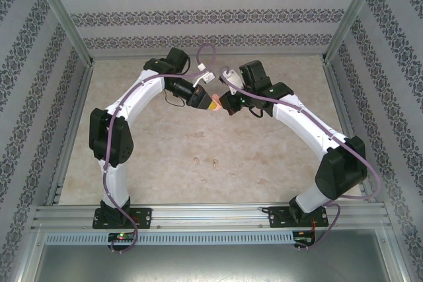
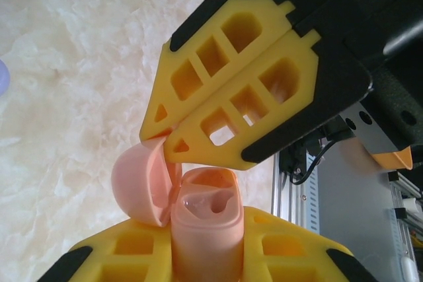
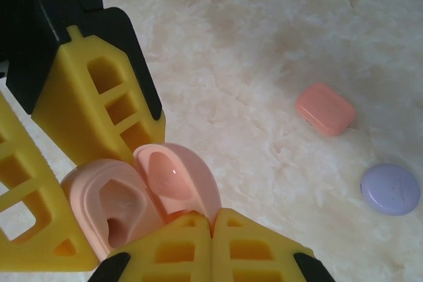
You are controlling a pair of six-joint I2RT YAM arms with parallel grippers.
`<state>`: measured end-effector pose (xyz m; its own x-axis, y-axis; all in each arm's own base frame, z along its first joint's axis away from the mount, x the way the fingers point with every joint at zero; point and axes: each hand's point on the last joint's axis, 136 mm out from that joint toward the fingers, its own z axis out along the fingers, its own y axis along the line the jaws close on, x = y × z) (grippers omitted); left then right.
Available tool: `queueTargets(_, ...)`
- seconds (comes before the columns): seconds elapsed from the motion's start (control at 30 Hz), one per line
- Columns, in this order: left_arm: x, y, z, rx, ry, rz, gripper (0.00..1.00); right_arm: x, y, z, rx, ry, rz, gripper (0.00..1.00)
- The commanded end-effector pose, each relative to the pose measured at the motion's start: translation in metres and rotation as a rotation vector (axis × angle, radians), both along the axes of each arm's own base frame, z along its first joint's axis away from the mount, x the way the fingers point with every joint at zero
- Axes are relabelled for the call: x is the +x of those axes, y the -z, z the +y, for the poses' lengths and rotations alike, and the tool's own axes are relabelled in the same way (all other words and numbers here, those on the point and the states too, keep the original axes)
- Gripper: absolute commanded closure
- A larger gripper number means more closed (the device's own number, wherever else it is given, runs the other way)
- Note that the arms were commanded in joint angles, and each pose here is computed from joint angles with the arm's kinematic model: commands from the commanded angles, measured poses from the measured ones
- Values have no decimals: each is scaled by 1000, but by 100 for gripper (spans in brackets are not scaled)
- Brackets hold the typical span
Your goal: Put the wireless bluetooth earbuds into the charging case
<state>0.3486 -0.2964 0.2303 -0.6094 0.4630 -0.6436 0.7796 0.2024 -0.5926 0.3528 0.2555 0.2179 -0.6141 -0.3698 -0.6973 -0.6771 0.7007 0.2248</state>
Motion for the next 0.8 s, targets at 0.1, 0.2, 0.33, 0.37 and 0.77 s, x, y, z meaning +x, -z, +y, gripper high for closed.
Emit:
queueTargets(0.1, -5, -12, -4, -58, 35, 6, 100, 12, -29, -4, 46, 59, -70, 94)
queueTargets(0.2, 0, -13, -1, -71, 9, -13, 100, 15, -41, -15, 105, 101, -66, 75)
queueTargets(0.33, 15, -20, 13, -107, -73, -49, 100, 3, -57, -29, 167, 131, -66, 60)
queueTargets(0.37, 19, -23, 16, -118, -92, -67, 100, -1, -60, -33, 175, 140, -69, 59)
queueTargets(0.77, 59, -68, 56, -157, -443, -395, 100, -55, -8, -33, 198, 279, 159, 44)
